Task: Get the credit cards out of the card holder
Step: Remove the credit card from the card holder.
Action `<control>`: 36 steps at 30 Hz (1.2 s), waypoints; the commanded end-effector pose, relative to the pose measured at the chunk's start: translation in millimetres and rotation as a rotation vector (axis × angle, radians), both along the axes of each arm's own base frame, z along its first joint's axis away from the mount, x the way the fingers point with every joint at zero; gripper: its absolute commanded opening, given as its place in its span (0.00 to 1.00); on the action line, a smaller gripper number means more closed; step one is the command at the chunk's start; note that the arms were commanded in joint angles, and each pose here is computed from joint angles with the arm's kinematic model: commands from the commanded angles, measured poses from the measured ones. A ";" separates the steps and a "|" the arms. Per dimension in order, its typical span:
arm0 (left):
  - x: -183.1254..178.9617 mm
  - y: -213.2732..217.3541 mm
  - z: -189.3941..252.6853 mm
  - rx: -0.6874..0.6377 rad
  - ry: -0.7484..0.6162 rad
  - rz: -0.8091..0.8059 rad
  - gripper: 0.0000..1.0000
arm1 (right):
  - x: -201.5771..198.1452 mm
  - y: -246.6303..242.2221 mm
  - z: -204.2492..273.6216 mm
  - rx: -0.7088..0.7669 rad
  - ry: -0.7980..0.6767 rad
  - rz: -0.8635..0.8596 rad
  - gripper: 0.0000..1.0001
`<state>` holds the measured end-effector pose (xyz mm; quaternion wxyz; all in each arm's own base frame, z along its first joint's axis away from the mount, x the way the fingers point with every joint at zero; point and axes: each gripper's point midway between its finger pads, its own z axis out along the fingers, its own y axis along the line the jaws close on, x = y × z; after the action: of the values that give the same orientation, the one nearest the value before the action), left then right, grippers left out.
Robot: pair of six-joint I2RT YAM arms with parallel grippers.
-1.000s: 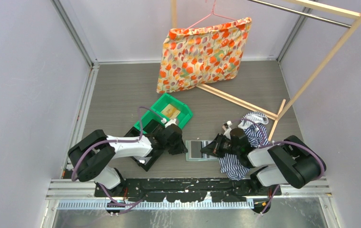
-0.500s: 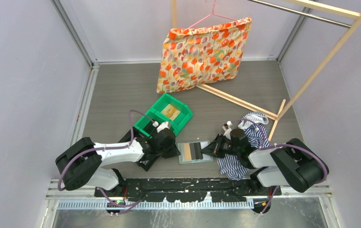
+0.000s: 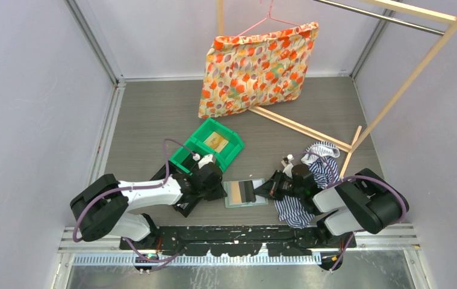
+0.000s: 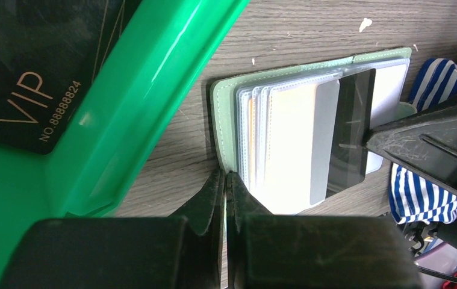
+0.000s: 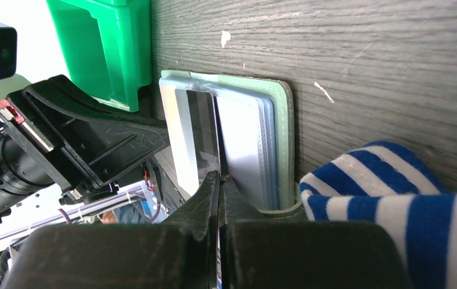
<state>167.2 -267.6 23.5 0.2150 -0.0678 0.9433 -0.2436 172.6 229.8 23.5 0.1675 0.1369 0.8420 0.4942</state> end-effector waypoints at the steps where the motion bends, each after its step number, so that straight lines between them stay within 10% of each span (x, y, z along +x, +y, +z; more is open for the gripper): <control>1: 3.7 19.0 -0.9 0.086 -0.025 0.011 0.01 | -2.6 -9.4 -7.8 -0.044 0.001 -0.030 0.01; 15: 2.4 14.0 4.6 0.105 -0.001 -0.041 0.01 | -7.9 -16.1 23.1 -0.054 -0.074 -0.023 0.01; 28: 1.4 19.9 65.8 0.102 -0.066 -0.094 0.42 | -10.6 -14.6 51.6 -0.013 -0.115 -0.015 0.01; 36: -5.9 9.5 109.4 -0.062 -0.125 -0.122 0.48 | -6.7 -6.0 95.8 0.051 -0.184 0.016 0.01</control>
<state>162.2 -247.9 105.3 0.2445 -0.0111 0.9390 -0.2417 160.0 214.8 81.7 0.2212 0.1114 0.8322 0.4961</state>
